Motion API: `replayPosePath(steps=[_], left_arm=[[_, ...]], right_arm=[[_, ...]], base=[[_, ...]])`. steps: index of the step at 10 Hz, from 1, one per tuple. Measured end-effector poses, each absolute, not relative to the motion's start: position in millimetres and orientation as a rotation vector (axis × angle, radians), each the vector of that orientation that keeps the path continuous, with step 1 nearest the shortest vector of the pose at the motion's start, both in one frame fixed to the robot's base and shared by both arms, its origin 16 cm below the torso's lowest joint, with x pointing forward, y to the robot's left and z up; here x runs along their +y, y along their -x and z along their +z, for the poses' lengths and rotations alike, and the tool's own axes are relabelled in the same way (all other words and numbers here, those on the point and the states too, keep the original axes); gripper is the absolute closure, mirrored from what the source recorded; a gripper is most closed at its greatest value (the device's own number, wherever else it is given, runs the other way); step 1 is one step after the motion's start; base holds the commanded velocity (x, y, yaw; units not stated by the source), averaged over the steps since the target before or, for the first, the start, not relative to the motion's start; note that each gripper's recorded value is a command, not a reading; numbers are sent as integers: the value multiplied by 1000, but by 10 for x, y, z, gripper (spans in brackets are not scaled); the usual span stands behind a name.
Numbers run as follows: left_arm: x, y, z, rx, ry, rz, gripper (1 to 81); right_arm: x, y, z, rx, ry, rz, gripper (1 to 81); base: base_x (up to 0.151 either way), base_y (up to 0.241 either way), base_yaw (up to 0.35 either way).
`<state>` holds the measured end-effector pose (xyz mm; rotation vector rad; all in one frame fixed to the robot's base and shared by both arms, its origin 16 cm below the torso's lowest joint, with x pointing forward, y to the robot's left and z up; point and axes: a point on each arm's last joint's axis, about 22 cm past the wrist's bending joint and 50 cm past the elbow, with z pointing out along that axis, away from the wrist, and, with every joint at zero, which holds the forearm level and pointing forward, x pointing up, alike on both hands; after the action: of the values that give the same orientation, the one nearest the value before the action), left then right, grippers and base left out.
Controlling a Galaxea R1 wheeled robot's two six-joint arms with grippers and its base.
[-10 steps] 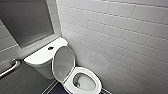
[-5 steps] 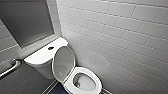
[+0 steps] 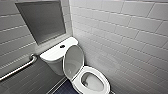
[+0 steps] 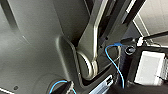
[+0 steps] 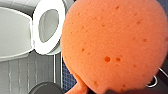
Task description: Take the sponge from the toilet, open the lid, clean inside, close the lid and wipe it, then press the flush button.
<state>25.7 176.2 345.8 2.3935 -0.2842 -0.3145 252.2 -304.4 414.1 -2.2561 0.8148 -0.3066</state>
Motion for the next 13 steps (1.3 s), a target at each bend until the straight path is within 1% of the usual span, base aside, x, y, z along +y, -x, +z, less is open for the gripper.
replayPosePath(steps=[3, 7, 9, 11, 13], left_arm=[[1706, -35, 3509, -190, -2413, -304, 10], [1654, 195, 3258, -190, -2446, -343, 10], [1470, 354, 3233, -176, -2431, -364, 10], [1492, 425, 3146, -179, -2450, -378, 10], [1490, 448, 3083, -182, -2462, -383, 10]], right_arm=[[-2790, -3389, 4163, 687, 2206, -318, 811], [-2505, -4288, 4315, 553, 2165, -340, 811], [-2546, -4699, 4295, 482, 2203, -358, 811], [-2543, -4983, 4220, 441, 2239, -352, 811], [-2660, -4934, 4037, 451, 2290, -314, 811]], base=[[0, 0, 0], [0, 0, 0], [0, 0, 0], [0, 0, 0], [0, 0, 0]])
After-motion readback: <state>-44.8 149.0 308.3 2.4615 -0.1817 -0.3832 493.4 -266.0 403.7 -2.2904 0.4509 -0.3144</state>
